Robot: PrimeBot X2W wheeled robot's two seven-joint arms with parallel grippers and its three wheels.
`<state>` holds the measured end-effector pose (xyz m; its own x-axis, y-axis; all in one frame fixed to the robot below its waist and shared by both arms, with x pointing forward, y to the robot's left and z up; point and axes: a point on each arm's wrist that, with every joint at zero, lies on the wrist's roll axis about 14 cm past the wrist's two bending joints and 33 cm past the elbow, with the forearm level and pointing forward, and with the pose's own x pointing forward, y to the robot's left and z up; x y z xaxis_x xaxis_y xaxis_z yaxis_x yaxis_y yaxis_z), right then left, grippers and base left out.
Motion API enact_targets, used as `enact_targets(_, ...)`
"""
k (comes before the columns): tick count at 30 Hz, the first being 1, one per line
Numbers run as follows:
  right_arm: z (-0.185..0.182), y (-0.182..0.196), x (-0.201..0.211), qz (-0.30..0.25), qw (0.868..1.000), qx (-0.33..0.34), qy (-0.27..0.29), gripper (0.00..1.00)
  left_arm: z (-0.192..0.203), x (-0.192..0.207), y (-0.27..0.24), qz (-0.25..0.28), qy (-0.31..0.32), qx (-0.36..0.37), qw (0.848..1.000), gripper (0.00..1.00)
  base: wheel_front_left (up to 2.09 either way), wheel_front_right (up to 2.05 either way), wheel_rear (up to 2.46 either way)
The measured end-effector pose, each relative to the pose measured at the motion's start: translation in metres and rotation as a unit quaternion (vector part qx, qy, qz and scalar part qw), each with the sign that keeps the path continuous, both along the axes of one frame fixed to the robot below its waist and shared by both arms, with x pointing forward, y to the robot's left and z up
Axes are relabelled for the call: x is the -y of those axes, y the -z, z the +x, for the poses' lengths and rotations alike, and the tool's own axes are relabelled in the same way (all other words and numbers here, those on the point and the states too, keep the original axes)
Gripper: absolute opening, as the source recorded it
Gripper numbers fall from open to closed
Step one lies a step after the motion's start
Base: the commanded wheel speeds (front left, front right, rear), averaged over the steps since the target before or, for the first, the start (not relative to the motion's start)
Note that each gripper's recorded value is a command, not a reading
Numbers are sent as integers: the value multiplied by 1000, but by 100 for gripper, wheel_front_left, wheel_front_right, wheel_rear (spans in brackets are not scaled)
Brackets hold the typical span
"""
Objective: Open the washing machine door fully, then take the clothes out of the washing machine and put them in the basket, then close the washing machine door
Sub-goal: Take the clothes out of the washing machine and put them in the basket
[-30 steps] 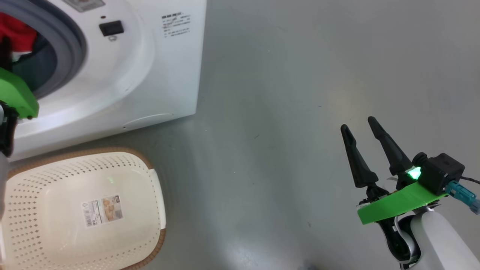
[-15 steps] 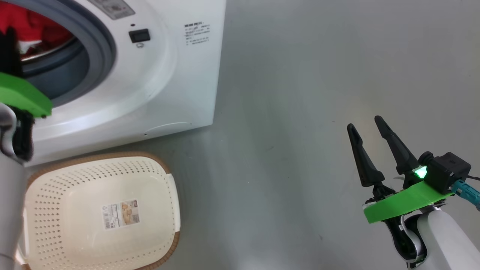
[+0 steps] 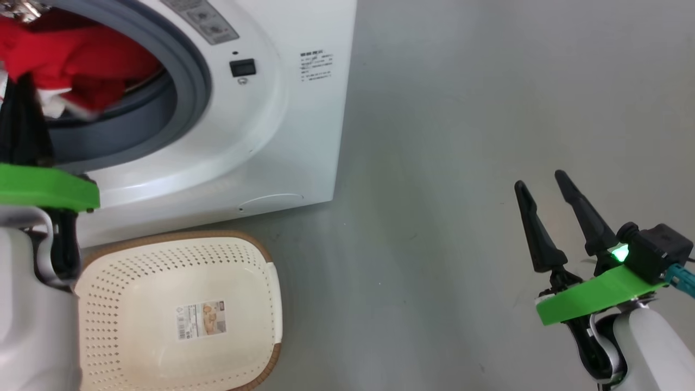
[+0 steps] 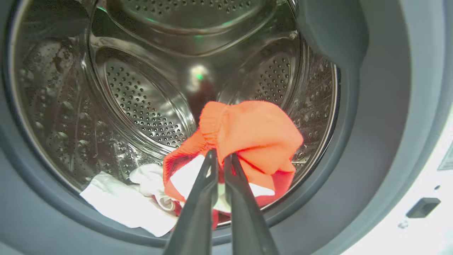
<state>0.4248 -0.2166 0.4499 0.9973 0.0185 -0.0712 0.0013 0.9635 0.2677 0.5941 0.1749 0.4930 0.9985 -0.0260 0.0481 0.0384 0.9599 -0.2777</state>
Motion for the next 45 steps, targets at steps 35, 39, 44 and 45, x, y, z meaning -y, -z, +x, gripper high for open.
enact_targets(35,-4,-7,-24,9,999,9,-36,100,-123,-32,-112,-10,-56,200,978,0,0,0,0)
enact_targets(39,-4,-4,-24,9,999,5,-36,100,-124,-21,-86,-13,-44,161,986,0,0,0,0)
enact_targets(44,-3,5,-23,8,999,-6,-34,100,-120,-11,-27,-26,-37,72,996,0,0,0,0)
enact_targets(45,-2,6,-23,8,999,-7,-34,100,-120,-10,-16,-27,-37,58,997,0,0,0,0)
